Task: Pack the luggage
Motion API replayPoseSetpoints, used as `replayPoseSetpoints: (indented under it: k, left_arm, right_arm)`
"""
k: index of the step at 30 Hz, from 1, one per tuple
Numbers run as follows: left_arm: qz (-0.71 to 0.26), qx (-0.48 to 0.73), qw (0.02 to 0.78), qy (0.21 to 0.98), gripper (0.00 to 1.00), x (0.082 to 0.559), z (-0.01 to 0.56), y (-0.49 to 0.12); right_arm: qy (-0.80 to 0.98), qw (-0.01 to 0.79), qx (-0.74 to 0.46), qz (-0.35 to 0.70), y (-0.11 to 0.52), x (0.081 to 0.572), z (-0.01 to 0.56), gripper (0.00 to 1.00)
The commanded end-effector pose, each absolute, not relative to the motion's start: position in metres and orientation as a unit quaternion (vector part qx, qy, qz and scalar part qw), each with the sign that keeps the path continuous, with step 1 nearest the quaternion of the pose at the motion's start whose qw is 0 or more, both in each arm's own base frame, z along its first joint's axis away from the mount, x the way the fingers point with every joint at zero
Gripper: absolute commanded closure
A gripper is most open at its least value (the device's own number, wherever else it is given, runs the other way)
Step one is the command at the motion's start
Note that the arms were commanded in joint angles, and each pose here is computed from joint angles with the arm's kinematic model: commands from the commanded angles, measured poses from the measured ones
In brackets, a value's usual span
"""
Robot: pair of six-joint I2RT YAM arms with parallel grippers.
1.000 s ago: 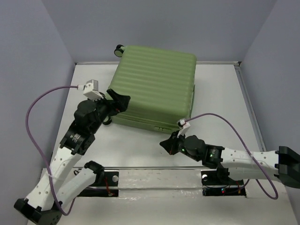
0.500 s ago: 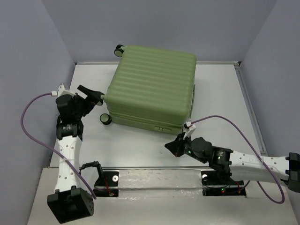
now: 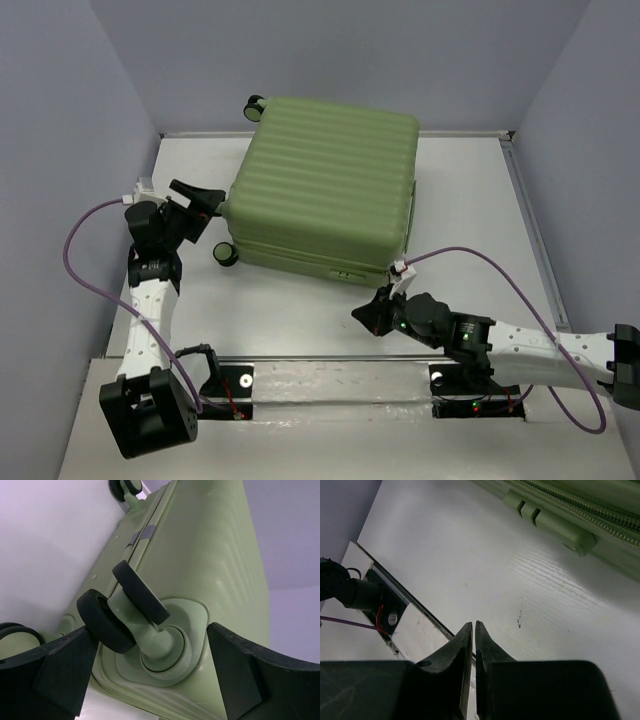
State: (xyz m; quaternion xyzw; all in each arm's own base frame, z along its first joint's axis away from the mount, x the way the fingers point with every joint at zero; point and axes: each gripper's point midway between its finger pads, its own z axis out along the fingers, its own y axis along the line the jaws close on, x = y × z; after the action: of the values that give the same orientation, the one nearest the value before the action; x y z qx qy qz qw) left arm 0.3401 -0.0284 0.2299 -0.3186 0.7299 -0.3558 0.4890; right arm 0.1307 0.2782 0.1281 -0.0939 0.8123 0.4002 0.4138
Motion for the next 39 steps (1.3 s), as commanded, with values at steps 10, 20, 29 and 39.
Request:
replayPoseSetpoints:
  k: [10, 20, 29, 39]
  left_arm:
    - [-0.420, -0.342, 0.511, 0.667, 0.05, 0.360, 0.253, -0.028]
    - [-0.436, -0.348, 0.537, 0.634, 0.37, 0.364, 0.265, -0.024]
    - [-0.433, -0.359, 0.539, 0.627, 0.19, 0.369, 0.260, -0.019]
    - [-0.442, -0.358, 0.549, 0.612, 0.52, 0.377, 0.262, -0.017]
  right_arm:
    - [0.810, 0.423, -0.075, 0.400, 0.273, 0.134, 0.132, 0.82]
    - [0.827, 0.452, -0.025, 0.333, 0.245, 0.152, 0.135, 0.42]
    - [0.816, 0.497, 0.032, 0.293, 0.219, 0.171, 0.158, 0.33]
    - [0.815, 0.537, 0.066, 0.206, 0.207, 0.195, 0.158, 0.35]
